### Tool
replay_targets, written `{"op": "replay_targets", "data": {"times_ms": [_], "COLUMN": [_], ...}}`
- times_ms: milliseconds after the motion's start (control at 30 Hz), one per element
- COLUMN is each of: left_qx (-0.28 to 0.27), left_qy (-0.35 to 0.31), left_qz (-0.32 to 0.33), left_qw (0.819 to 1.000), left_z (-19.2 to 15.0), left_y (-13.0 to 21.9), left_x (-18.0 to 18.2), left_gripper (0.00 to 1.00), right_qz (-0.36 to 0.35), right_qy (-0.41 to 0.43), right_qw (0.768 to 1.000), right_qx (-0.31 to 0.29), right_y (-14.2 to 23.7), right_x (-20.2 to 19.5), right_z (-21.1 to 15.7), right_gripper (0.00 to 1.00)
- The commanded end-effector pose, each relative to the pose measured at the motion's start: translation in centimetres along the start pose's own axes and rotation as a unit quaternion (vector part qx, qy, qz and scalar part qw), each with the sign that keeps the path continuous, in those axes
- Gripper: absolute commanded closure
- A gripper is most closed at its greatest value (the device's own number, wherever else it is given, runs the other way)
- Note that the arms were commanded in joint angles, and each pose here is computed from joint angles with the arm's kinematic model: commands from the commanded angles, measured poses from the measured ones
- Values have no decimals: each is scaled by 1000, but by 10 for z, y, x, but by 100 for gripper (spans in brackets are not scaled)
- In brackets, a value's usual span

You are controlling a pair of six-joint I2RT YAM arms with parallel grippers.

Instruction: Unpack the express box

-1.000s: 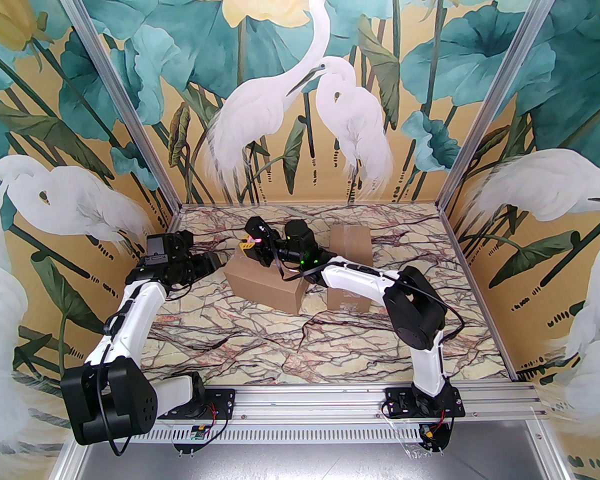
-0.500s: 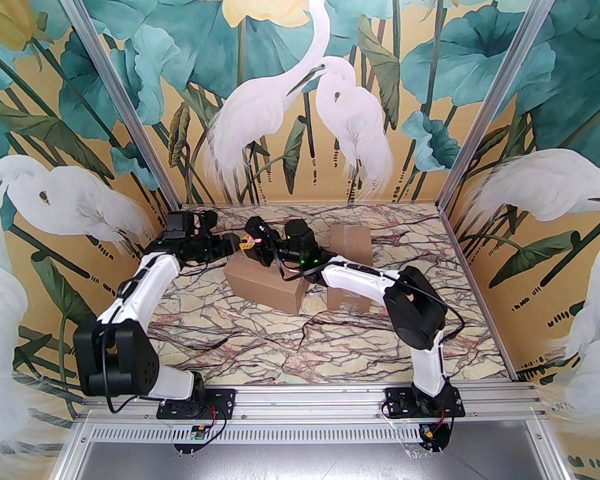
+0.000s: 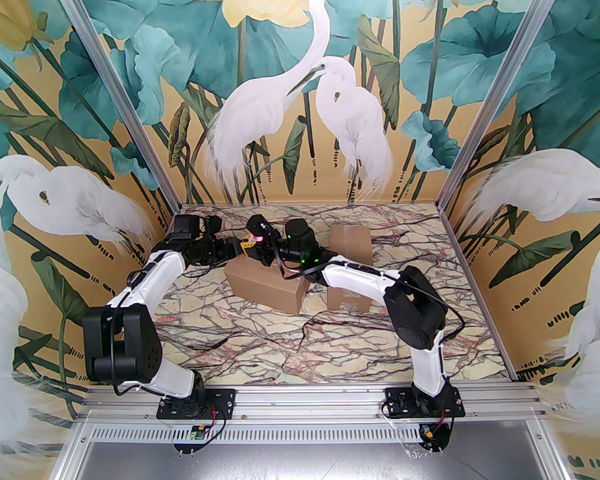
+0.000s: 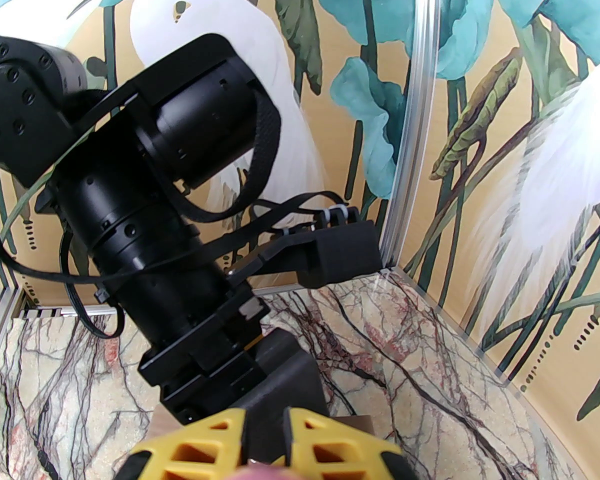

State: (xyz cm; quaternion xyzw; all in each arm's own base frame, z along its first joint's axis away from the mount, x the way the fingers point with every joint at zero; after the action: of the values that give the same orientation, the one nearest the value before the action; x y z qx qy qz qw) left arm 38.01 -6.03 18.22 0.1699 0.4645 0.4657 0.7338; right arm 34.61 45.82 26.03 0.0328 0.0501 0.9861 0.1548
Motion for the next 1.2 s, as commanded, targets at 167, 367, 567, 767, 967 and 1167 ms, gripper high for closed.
{"op": "replay_targets", "data": {"times_ms": [167,367,567,767,967,1167], "left_qx": [50,66,85,100,102,102], "left_qy": [-2,-30,-57,-79,-89,-100], "left_qz": [67,90,110,127,129,129], "left_qw": [997,993,989,984,982,981], "left_z": [-27,-35,-44,-45,-45,-44], "left_y": [-22,-22,-26,-27,-29,-28], "left_x": [37,45,56,63,65,65], "left_gripper": [41,45,49,53,54,55], "right_qz": [6,-6,-17,-21,-23,-29], "right_qy": [-40,-35,-34,-30,-32,-39], "right_qw": [999,998,998,997,996,996], "right_qx": [35,53,57,62,74,80], "right_y": [8,16,28,38,47,54], "right_x": [8,7,4,4,4,1], "right_z": [-13,-21,-21,-22,-24,-28], "right_gripper": [100,100,100,100,100,100]}}
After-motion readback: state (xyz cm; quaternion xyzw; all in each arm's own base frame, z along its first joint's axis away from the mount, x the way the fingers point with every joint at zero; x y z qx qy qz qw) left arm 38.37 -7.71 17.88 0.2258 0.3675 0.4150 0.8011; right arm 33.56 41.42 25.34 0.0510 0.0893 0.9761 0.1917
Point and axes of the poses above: each hand's point on the last joint's axis, 136 mm out from that joint toward the fingers, its own y axis back along the fingers, its own x axis along the line the jaws close on, z = x × y, the point moved 3 cm from there along y, back along the fingers, and after that the axes turned 7 degrees about -y, right-handed, at the moved point
